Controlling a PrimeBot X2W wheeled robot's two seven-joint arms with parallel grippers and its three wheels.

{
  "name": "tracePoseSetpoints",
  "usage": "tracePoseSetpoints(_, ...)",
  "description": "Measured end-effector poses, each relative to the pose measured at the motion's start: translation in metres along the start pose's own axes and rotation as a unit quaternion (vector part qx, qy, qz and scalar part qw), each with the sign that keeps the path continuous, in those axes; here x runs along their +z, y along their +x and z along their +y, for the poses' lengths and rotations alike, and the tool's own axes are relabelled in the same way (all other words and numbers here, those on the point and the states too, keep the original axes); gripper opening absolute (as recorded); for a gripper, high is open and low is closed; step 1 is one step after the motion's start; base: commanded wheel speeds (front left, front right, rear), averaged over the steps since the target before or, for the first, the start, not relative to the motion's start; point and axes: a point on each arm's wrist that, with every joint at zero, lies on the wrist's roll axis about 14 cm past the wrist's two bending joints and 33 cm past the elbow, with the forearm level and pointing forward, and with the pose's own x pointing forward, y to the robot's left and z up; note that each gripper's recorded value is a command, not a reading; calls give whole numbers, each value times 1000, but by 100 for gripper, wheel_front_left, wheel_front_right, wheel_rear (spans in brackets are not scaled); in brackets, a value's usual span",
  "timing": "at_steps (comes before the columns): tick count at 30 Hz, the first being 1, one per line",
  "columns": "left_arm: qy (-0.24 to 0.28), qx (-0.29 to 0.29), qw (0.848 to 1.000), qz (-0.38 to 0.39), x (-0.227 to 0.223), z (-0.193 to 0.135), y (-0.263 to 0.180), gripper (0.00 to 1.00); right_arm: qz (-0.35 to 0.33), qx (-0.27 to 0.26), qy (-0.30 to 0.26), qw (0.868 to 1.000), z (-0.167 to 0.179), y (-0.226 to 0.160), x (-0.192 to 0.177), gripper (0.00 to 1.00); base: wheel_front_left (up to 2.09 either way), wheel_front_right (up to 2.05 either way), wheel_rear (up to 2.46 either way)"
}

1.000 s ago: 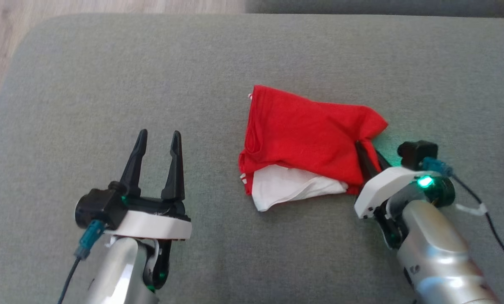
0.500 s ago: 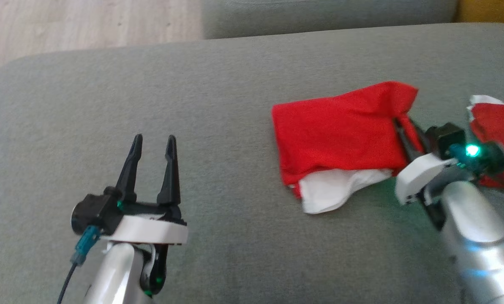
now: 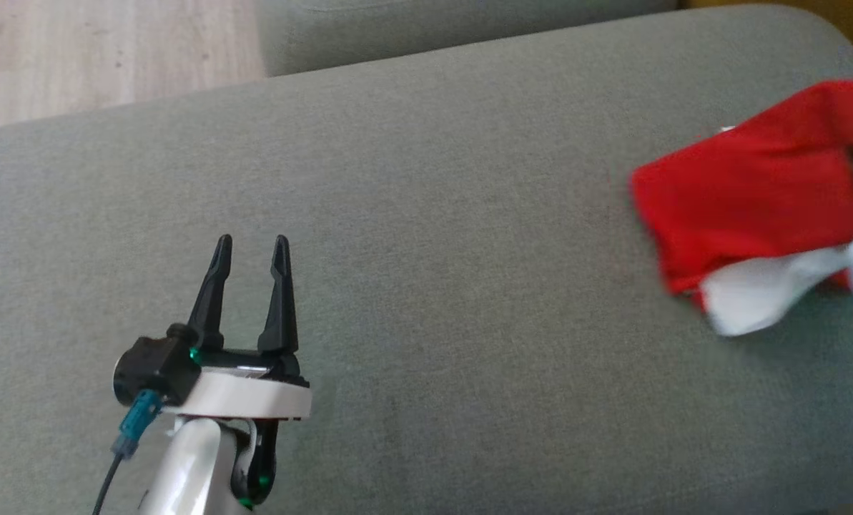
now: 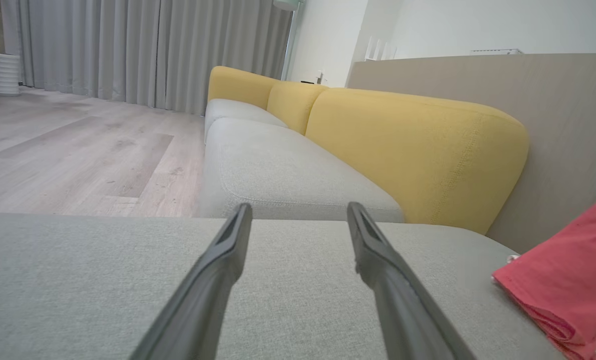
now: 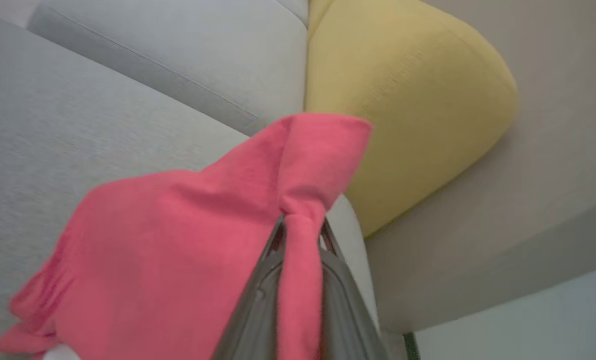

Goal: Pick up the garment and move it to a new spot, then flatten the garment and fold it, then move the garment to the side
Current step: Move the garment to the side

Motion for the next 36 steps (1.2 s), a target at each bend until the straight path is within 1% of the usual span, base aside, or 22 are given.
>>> tracePoseSetpoints(4, -6, -5, 1000, 13, -11, -2, 5, 100, 28, -47, -1, 999, -42, -7, -7, 0, 0, 0, 0)
tracePoseSetpoints(7, -10, -7, 1000, 21, -18, -2, 8, 100, 51, -67, 12, 996, -55, -9, -19, 0, 0, 0, 0)
tracePoseSetpoints(13, -11, -12, 1000, 20, -20, 0, 17, 100, 106, -78, 13, 991, -54, -14, -54, 0, 0, 0, 0)
tracePoseSetpoints(17, -11, -3, 1000, 26, -24, 7, 16, 100, 121, -88, 16, 989, -54, -9, -62, 0, 0, 0, 0)
tracePoseSetpoints(25, -9, 7, 999, 41, -36, 17, 15, 100, 148, -123, 13, 981, -67, -6, -80, 0, 0, 0, 0)
tracePoseSetpoints(27, -7, 7, 999, 41, -37, 19, 17, 100, 151, -133, 16, 979, -70, -6, -83, 0, 0, 0, 0)
tracePoseSetpoints(29, -7, 6, 999, 39, -36, 20, 21, 100, 146, -143, 33, 978, -71, -5, -85, 0, 0, 0, 0)
tracePoseSetpoints(31, -5, 5, 999, 40, -37, 20, 22, 100, 145, -143, 28, 979, -70, -3, -85, 0, 0, 0, 0)
tracePoseSetpoints(32, -4, 5, 999, 41, -38, 20, 22, 100, 143, -144, 27, 979, -69, -1, -84, 4, 0, 0, 0)
tracePoseSetpoints(33, -4, 4, 999, 41, -39, 20, 23, 100, 140, -146, 29, 979, -69, 0, -83, 60, 0, 0, 0)
tracePoseSetpoints(34, -4, 4, 999, 42, -39, 20, 23, 100, 135, -148, 31, 979, -69, 1, -81, 98, 0, 0, 0)
tracePoseSetpoints(36, -4, 3, 999, 42, -39, 19, 23, 100, 126, -151, 37, 980, -67, 2, -77, 100, 0, 0, 0)
